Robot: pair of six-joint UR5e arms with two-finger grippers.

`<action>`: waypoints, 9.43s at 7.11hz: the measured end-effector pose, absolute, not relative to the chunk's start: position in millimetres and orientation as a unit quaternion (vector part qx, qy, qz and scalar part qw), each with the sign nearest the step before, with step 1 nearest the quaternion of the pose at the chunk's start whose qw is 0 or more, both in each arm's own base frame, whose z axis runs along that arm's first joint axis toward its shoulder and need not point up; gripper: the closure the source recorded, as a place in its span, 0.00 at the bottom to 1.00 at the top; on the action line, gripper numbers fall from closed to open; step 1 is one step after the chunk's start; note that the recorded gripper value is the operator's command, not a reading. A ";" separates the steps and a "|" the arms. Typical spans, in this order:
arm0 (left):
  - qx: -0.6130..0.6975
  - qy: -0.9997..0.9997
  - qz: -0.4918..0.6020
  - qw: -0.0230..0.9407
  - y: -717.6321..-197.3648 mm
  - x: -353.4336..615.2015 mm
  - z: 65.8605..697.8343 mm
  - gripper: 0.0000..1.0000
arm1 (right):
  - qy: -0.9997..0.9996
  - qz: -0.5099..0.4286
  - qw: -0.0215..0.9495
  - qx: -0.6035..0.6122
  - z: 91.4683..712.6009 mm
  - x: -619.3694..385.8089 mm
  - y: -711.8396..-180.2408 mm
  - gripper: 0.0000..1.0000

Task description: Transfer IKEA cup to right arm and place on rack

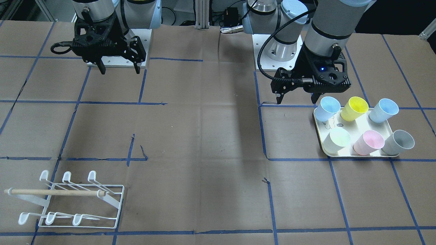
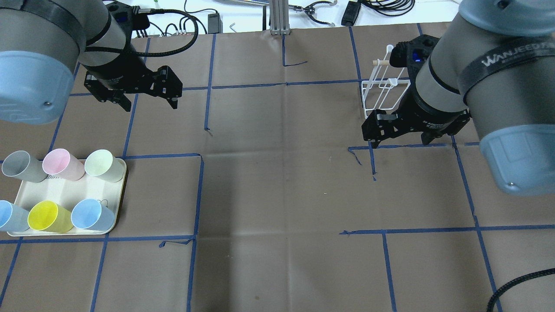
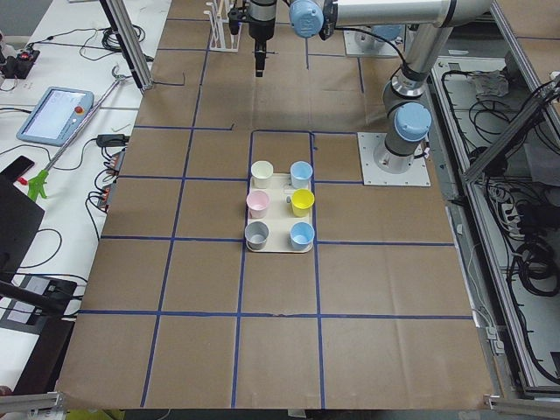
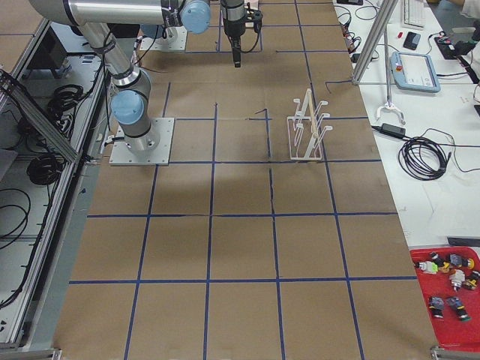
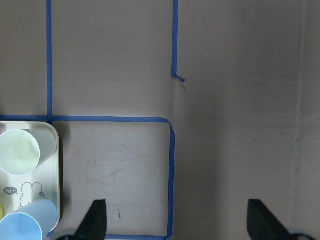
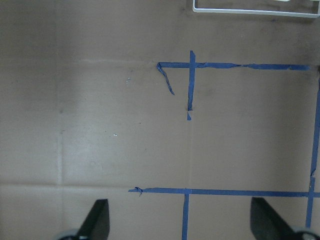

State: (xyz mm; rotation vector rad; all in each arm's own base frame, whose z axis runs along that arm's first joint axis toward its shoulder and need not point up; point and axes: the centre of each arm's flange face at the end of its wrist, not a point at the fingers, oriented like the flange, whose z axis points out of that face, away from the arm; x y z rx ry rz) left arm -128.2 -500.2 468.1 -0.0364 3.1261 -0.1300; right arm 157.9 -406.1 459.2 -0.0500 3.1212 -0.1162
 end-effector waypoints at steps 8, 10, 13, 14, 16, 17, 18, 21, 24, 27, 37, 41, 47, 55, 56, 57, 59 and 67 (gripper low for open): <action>-0.011 0.999 -0.041 0.006 -499.6 -129.0 466.8 0.00 | 0.999 -0.037 0.011 -0.015 458.9 157.9 -406.5 0.00; -0.009 0.999 -0.037 0.004 -497.8 -128.3 462.0 0.00 | 0.999 -0.038 0.011 -0.015 459.1 157.9 -406.5 0.00; -0.005 1.000 -0.029 0.006 -504.3 -80.4 456.3 0.00 | 0.999 -0.038 0.010 -0.016 459.1 158.4 -406.4 0.00; -0.009 1.000 -0.024 0.007 -505.3 -48.1 453.3 0.00 | 0.999 -0.037 0.010 -0.016 458.5 158.4 -406.8 0.00; -0.001 1.000 -0.012 0.007 -498.7 12.3 435.2 0.01 | 0.999 -0.035 0.010 -0.016 457.1 158.4 -407.7 0.00; 0.001 1.000 -0.008 0.005 -496.9 40.0 425.4 0.01 | 0.999 -0.035 0.011 -0.016 457.1 158.4 -407.8 0.00; -0.001 1.000 -0.006 0.003 -497.0 57.5 415.9 0.01 | 0.999 -0.035 0.011 -0.016 457.1 158.5 -407.8 0.00; 0.006 0.999 -0.029 0.012 -498.9 72.9 359.1 0.01 | 0.999 -0.035 0.012 -0.016 457.1 158.7 -407.7 0.00; 0.008 0.999 -0.030 0.014 -504.8 77.0 282.8 0.01 | 0.999 -0.035 0.011 -0.016 457.1 158.7 -407.7 0.00; 0.010 1.000 -0.005 0.006 -508.6 79.7 249.0 0.01 | 0.999 -0.036 0.011 -0.016 457.5 158.7 -407.4 0.00; -0.005 1.000 0.002 0.004 -509.5 105.0 239.9 1.00 | 0.999 -0.035 0.009 -0.016 457.3 158.0 -407.5 0.00; -0.009 0.999 -0.037 -0.012 -505.3 97.9 321.1 1.00 | 0.999 -0.035 0.008 -0.016 457.5 157.8 -407.3 0.00; 0.005 0.994 -0.057 -0.091 -494.2 58.9 448.4 1.00 | 0.991 -0.112 0.059 0.040 449.9 166.8 -417.2 0.00; 0.194 0.875 -0.347 -0.277 -518.0 -34.8 454.9 1.00 | 0.819 -0.307 0.361 0.324 436.5 191.7 -394.6 0.00; 0.220 0.851 -0.387 -0.280 -509.5 -48.5 436.8 1.00 | 0.785 -0.282 0.400 0.379 440.3 194.1 -392.2 0.00; 0.242 0.825 -0.421 -0.289 -497.0 -59.3 417.3 0.99 | 0.760 -0.254 0.430 0.416 440.3 197.1 -389.9 0.01; 0.277 0.775 -0.469 -0.320 -468.0 -77.1 388.8 0.99 | 0.727 -0.197 0.469 0.462 431.7 203.3 -389.4 0.01; 0.320 0.697 -0.521 -0.374 -452.4 -151.0 325.9 0.93 | 0.673 -0.102 0.512 0.524 362.6 240.2 -430.6 0.00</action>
